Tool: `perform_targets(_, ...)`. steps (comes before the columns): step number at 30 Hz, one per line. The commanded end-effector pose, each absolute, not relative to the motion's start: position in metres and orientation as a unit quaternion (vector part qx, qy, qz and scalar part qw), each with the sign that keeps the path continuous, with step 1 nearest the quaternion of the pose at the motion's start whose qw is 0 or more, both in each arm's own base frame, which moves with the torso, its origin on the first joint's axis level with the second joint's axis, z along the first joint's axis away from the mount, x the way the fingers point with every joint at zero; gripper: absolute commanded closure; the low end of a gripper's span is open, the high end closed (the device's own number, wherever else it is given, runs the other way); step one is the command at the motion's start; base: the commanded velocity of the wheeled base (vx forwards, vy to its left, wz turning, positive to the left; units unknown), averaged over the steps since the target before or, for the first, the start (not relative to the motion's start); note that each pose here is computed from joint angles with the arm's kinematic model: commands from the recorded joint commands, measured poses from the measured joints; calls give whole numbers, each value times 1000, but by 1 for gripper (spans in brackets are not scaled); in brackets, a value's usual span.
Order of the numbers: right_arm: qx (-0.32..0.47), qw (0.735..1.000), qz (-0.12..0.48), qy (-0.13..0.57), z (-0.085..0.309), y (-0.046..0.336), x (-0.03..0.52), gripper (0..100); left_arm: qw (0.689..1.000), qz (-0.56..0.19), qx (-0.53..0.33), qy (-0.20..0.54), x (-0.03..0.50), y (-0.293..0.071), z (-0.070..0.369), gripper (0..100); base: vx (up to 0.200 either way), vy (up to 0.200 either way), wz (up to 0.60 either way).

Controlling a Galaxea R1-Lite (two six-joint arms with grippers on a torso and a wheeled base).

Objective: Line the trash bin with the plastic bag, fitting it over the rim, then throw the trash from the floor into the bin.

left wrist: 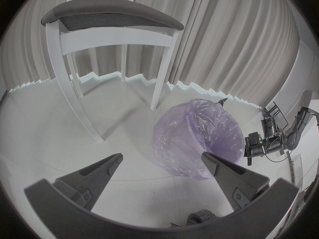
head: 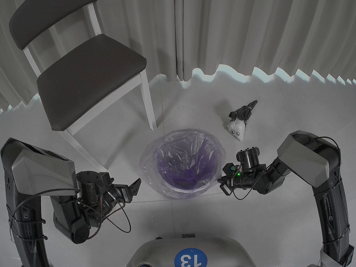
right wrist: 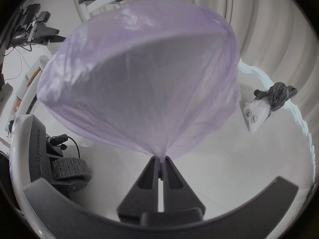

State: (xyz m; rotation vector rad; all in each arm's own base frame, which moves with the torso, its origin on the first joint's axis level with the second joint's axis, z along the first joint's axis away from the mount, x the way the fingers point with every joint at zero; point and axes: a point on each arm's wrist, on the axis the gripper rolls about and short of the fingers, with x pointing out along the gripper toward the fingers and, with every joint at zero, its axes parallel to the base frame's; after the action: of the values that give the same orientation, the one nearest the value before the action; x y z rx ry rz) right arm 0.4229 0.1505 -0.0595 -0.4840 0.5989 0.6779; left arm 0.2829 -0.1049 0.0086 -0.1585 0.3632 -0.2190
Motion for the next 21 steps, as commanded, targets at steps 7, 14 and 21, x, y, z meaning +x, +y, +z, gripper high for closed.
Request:
perform_targets(7, -230, 875, 324, 277, -57, 152, 428, 0, 977, -103, -82, 171, 289, -102, 7, 0, 0, 0, 0)
perform_targets(14, -227, 877, 321, 276, -41, 145, 418, 0, 979, -99, -85, 154, 302, -103, 7, 0, 0, 0, 0)
perform_targets(21, -224, 887, 313, 255, -5, 127, 388, 0, 981, -95, -78, 151, 318, -105, -5, 0, 0, 0, 0)
